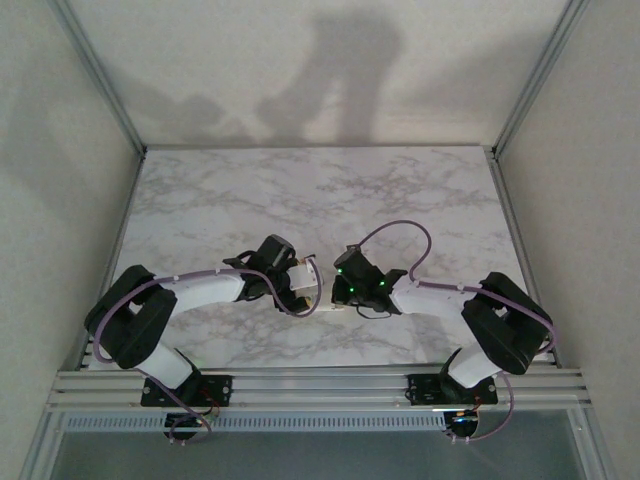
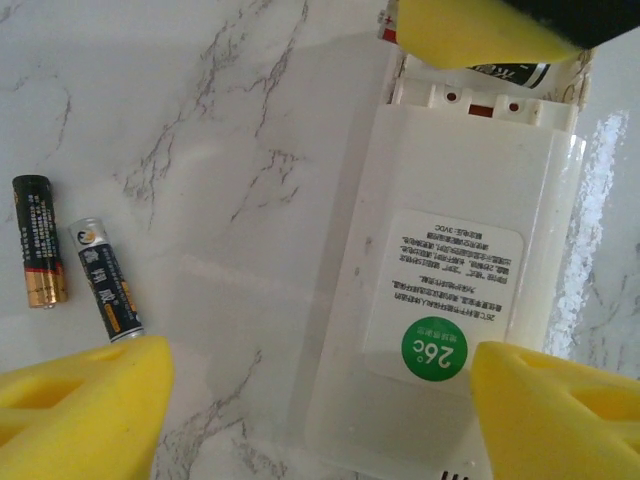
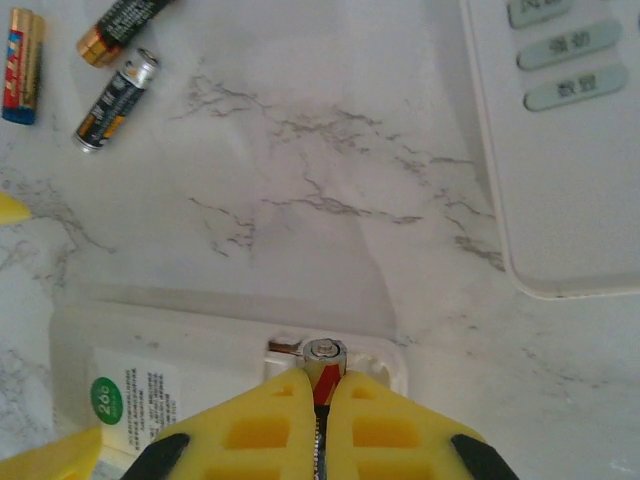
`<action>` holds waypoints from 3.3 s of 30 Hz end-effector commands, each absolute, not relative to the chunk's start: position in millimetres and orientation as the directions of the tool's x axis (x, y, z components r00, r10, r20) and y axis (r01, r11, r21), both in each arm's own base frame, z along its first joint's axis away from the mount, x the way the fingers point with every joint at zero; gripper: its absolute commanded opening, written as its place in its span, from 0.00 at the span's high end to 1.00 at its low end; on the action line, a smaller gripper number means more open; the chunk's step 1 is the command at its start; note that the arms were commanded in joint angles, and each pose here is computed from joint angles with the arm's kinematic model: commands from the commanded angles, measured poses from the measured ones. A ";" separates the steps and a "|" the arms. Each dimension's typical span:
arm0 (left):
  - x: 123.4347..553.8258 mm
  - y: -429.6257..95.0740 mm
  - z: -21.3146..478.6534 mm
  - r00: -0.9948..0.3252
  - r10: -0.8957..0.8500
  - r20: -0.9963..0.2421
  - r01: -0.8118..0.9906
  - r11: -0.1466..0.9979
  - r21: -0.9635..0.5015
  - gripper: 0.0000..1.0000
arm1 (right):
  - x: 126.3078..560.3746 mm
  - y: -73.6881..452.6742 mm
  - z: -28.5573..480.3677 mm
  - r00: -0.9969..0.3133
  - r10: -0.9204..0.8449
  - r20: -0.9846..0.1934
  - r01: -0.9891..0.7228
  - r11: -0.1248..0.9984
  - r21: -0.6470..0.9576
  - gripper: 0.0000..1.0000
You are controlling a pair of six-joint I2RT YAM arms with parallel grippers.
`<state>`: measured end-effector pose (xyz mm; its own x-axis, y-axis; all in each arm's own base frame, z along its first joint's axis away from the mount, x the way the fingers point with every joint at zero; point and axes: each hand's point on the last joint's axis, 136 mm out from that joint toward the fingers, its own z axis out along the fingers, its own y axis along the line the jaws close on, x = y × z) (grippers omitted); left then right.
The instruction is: Load the batteries into the remote control
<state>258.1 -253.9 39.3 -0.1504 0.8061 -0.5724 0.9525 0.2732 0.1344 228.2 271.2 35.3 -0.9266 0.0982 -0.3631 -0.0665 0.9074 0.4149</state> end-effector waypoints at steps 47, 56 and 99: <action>290.9 -213.4 151.6 -0.683 -0.124 -0.720 0.241 0.892 -0.383 0.26 | 235.4 266.7 68.3 -0.924 0.123 -0.363 -0.023 0.928 0.372 0.79; 266.9 -218.8 93.4 -0.854 -0.244 -0.460 0.034 0.855 -0.518 0.34 | 230.3 263.2 47.4 -0.942 0.124 -0.312 0.013 0.942 0.335 0.84; 210.7 -240.1 4.1 -0.981 -0.151 -0.120 -0.053 0.810 -0.585 0.66 | 188.0 249.3 -6.2 -0.973 0.189 -0.129 0.153 0.956 0.249 0.92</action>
<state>238.8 -238.9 22.3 -0.9559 -0.1854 -0.2278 -0.0192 0.8132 -0.5817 223.0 272.5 32.6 -0.9459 0.2036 -0.2526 0.0960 0.9194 0.3813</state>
